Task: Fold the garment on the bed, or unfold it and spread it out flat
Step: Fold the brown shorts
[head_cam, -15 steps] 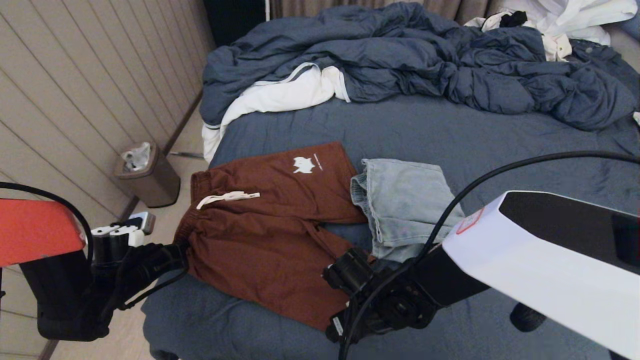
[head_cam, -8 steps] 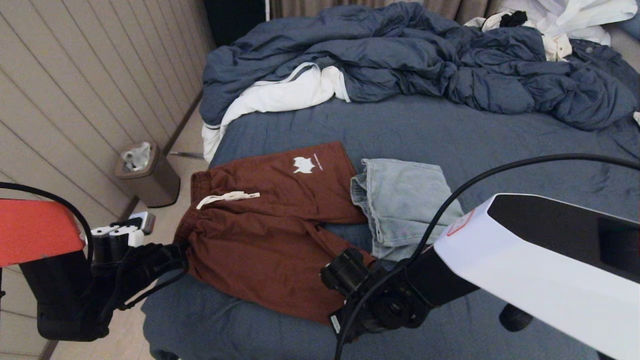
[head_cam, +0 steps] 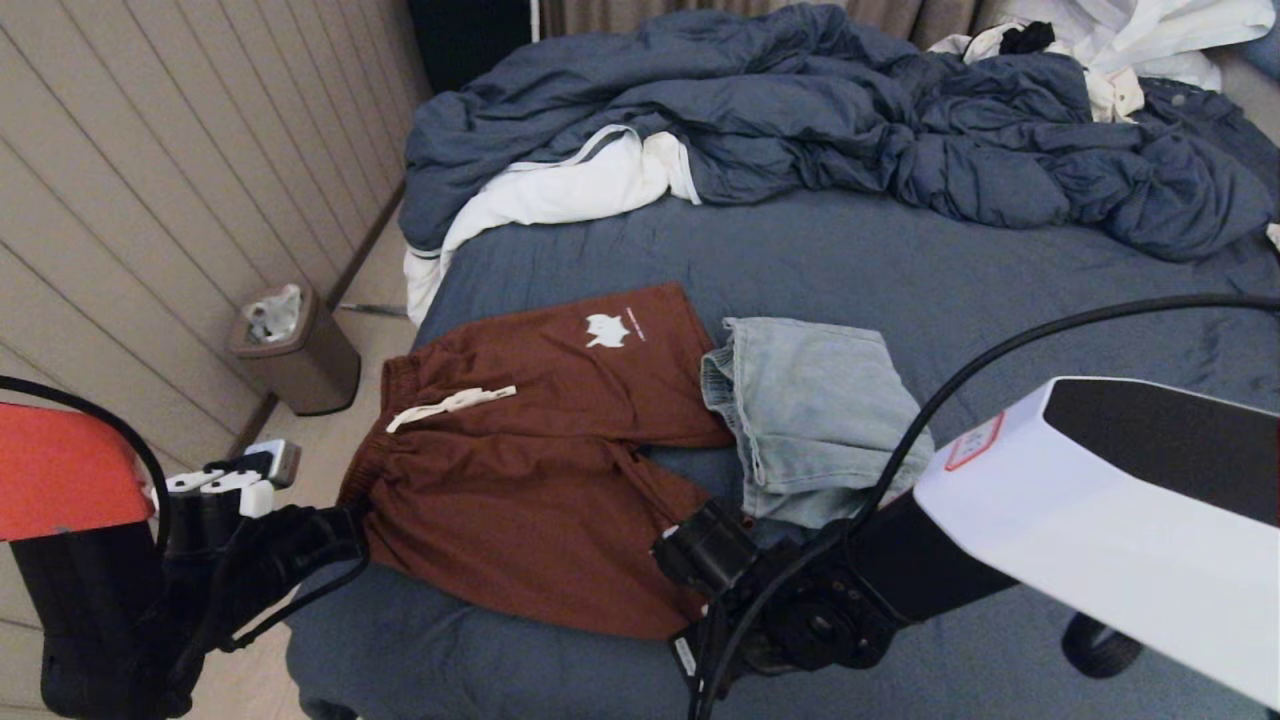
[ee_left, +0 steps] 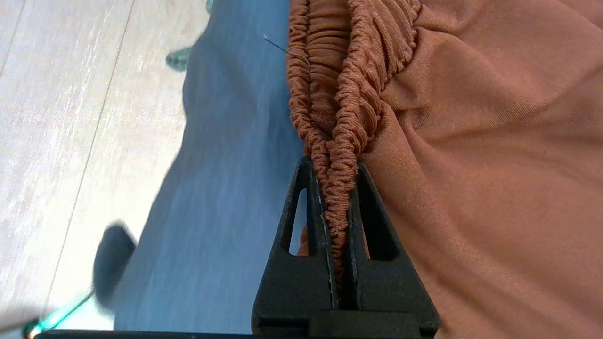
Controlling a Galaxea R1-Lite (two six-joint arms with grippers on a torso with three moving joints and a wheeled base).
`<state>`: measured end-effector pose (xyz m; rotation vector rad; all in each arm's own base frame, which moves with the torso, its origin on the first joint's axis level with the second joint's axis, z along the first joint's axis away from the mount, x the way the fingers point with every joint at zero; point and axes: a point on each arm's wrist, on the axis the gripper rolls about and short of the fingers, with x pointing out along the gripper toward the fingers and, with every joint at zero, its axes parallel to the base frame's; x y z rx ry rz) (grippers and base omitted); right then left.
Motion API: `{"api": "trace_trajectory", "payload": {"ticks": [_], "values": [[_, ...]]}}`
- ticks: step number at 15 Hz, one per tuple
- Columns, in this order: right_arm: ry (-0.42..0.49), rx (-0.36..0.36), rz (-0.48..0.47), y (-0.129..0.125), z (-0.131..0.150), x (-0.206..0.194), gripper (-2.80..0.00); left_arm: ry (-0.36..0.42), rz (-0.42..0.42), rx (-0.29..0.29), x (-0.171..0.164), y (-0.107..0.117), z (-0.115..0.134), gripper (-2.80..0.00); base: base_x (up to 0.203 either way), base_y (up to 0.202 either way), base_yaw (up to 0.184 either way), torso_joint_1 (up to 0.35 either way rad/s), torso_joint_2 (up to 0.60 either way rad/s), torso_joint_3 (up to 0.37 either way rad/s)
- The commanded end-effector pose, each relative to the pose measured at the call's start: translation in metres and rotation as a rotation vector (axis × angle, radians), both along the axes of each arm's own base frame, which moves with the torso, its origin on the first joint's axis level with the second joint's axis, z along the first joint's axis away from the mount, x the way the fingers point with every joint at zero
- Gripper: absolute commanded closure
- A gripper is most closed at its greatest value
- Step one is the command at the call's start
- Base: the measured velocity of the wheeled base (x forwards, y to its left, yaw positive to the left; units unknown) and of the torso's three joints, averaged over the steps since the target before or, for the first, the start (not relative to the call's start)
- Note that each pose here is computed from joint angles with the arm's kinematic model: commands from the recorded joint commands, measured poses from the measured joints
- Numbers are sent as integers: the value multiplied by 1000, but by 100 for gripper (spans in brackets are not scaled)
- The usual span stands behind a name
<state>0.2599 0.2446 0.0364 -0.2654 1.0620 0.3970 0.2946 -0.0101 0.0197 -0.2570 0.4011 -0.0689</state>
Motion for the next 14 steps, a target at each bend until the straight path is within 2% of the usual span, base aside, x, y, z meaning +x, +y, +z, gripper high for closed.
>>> {"api": "trace_trajectory", "payload": {"ticks": [1, 5, 7, 11, 13, 14], "values": [[-1, 1, -2, -11, 10, -11, 0, 22, 0, 2, -25, 0, 2, 0, 0, 0, 0, 0, 0, 0], [-16, 15, -1, -32, 23, -33, 0, 145, -17, 24, -69, 1, -8, 0, 0, 0, 0, 0, 0, 0], [-18, 19, -2, -42, 29, -44, 0, 172, -24, 27, -77, 2, -9, 0, 0, 0, 0, 0, 0, 0], [-34, 35, 18, -50, 41, -61, 0, 135, -67, 1, -78, 1, -1, 0, 0, 0, 0, 0, 0, 0], [-69, 67, 23, -47, 52, -60, 0, 67, -83, -8, -78, 1, 13, 0, 0, 0, 0, 0, 0, 0], [-101, 96, 19, -43, 62, -54, 0, 1, -84, -10, -74, 1, 25, 0, 0, 0, 0, 0, 0, 0]]}}
